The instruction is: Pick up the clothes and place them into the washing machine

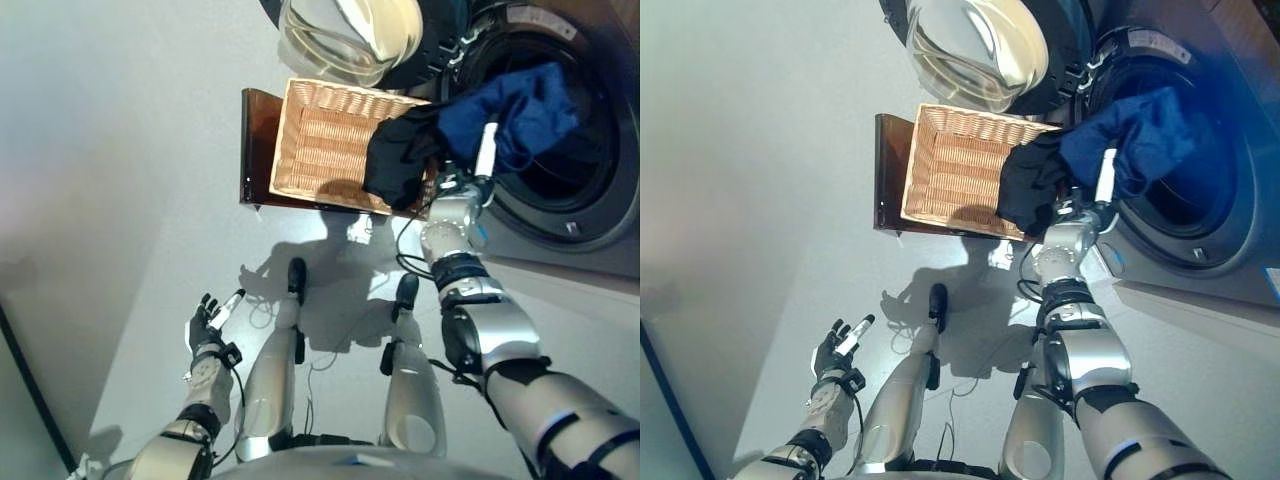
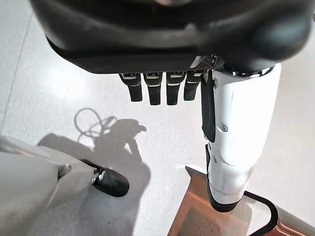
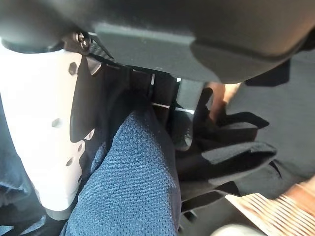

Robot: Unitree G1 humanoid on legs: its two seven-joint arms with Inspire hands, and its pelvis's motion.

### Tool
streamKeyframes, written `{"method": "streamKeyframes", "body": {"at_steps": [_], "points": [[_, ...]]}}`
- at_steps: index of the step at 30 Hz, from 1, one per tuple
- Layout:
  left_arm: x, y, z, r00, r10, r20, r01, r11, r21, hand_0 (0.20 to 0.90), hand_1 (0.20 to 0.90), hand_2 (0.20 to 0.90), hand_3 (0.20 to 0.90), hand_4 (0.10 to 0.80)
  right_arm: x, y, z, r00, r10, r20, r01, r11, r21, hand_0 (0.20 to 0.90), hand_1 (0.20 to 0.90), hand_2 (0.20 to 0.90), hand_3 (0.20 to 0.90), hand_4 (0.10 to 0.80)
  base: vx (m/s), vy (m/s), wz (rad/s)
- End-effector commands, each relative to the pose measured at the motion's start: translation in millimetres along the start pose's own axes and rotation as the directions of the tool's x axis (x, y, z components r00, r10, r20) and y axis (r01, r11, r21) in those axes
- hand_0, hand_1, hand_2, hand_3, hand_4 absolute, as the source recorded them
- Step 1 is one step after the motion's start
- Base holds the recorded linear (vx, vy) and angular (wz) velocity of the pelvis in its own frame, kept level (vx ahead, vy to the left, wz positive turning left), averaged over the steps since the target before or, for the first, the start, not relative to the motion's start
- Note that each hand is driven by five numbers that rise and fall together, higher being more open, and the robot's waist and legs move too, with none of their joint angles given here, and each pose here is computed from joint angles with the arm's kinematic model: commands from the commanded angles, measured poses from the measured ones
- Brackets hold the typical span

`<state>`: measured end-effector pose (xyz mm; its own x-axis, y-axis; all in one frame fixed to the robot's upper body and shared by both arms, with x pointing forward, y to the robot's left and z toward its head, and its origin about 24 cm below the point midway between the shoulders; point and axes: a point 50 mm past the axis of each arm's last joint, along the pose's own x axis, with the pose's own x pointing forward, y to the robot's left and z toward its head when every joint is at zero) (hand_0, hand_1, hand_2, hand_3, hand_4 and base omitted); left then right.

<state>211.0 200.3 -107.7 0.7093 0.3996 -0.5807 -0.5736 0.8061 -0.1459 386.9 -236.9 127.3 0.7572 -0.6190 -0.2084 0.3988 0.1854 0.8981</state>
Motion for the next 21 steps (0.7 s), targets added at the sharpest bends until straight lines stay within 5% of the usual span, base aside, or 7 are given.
{"method": "streamKeyframes", "body": {"at_steps": [1,21], "points": [[-4.7,29.8,-14.8,0.997,0.067,-0.037,-0.064,0.995,0.071,0.9,0.9,0.9,0.9,0.8,12.6,45.9,62.8,0.965,0.112,0.236,-0.127,0.991,0.048,0.2,0.2,0.2,0.2,0.3,0.0,0.0,0.0],[-14.8,27.6,-32.6,0.995,-0.027,-0.092,0.038,0.992,0.121,0.9,0.9,0.9,0.9,0.8,20.3,98.9,211.7,0.861,0.093,0.5,-0.094,0.995,-0.023,0.2,0.2,0.2,0.2,0.3,0.005,-0.001,0.0]]}}
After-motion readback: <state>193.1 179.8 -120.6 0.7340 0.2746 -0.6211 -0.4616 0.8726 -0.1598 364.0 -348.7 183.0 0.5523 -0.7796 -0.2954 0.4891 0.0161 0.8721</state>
